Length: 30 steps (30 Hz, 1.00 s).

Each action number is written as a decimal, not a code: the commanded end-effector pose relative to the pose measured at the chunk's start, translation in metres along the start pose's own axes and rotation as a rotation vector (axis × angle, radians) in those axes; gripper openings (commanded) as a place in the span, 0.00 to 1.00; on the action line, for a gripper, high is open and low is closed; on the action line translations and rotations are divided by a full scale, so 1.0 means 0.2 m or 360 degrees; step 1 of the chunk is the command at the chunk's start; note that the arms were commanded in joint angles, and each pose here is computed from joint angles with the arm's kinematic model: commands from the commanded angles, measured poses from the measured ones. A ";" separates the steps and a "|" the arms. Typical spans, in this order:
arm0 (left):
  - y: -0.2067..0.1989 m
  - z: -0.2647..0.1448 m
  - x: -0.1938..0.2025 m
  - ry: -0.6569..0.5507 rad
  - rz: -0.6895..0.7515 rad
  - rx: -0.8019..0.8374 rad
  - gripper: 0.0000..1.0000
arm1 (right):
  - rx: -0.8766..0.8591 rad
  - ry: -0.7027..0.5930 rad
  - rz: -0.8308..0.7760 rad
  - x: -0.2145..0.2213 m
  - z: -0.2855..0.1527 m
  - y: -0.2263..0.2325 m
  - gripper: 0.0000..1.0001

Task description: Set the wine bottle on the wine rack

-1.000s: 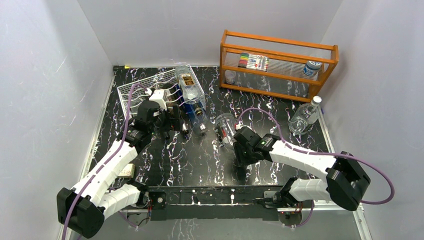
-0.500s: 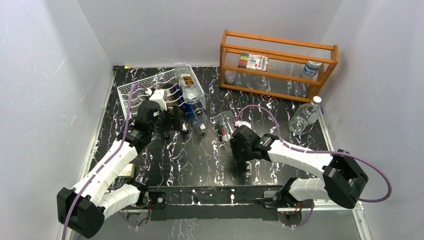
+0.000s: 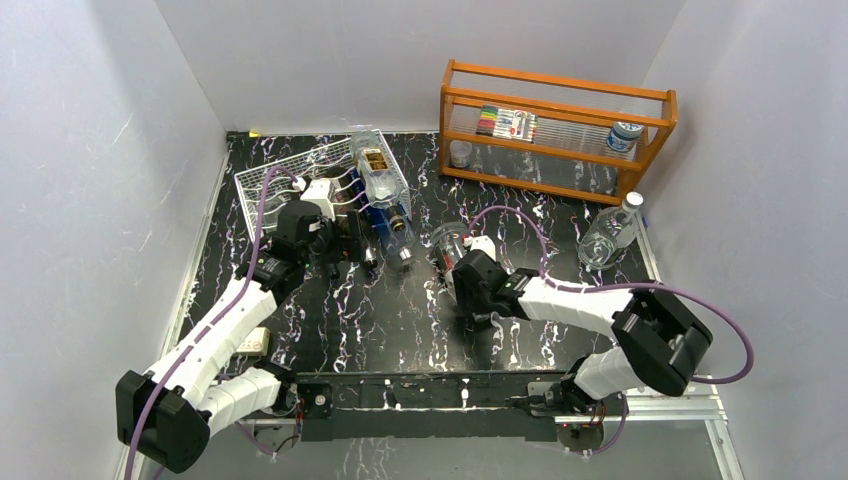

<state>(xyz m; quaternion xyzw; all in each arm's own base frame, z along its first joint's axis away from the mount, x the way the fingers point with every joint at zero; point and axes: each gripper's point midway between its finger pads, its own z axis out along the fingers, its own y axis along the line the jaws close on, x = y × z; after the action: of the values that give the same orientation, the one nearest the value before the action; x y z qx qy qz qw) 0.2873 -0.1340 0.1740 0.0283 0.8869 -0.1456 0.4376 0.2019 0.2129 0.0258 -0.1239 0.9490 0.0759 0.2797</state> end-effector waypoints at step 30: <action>0.02 0.00 -0.02 -0.0011 0.0025 -0.0017 0.98 | 0.0072 -0.0277 0.0084 -0.04 0.06 -0.09 0.00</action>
<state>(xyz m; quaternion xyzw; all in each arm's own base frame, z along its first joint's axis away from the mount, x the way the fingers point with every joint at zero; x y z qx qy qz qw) 0.2882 -0.1334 0.1703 0.0325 0.8895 -0.1400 0.4338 0.2199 0.2174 0.0223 -0.0964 0.9250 0.1021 0.3530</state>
